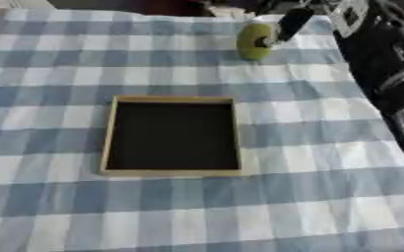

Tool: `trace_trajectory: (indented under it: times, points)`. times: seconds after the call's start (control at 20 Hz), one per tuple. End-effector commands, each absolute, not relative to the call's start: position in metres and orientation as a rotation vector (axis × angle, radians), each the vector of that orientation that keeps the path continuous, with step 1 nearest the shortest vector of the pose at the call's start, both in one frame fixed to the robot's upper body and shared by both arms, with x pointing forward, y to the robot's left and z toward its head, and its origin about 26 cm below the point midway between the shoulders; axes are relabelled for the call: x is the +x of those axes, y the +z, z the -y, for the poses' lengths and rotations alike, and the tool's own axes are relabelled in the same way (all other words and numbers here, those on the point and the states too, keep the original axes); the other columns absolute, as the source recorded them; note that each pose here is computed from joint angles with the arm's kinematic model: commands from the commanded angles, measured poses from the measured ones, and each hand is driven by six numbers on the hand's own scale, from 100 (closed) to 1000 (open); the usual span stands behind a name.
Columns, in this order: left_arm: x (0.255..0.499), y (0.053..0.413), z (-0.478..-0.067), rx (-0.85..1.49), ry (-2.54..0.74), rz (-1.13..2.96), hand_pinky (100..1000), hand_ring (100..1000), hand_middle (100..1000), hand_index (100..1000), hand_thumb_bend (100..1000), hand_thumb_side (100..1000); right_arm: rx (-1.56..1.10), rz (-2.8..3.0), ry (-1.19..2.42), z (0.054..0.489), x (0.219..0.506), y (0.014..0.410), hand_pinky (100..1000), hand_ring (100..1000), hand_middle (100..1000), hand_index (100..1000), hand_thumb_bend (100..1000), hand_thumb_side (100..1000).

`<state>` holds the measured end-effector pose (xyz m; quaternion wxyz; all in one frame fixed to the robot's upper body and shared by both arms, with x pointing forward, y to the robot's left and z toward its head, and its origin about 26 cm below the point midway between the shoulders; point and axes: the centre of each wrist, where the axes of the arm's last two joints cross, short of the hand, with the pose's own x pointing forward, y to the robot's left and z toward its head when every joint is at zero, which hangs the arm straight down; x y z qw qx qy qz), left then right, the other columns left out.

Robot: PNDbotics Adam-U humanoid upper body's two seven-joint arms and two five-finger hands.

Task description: Pick up objects on the table and place them in the box.

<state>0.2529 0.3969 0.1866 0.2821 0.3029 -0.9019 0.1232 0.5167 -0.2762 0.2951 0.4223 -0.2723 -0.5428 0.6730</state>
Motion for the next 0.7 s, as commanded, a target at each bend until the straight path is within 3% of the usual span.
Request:
trace_trajectory:
  times: [0.05, 0.25, 0.7]
  points:
    - [0.2506, 0.1965, -0.3976, 0.827, 0.302, 2.443, 677, 514, 741, 845, 100, 539, -0.741, 1.384, 1.649, 0.2843, 0.5129, 0.3142, 873, 883, 855, 888, 426, 100]
    - [0.2507, 0.1959, -0.3973, 0.825, 0.307, 2.443, 677, 513, 742, 845, 100, 543, -0.748, 1.359, 1.622, 0.2845, 0.5142, 0.3079, 869, 884, 859, 897, 383, 100]
    - [0.2513, 0.1952, -0.397, 0.817, 0.313, 2.447, 677, 509, 743, 845, 100, 553, -0.847, 1.377, 1.513, 0.2873, 0.5136, 0.3092, 865, 888, 882, 902, 408, 100]
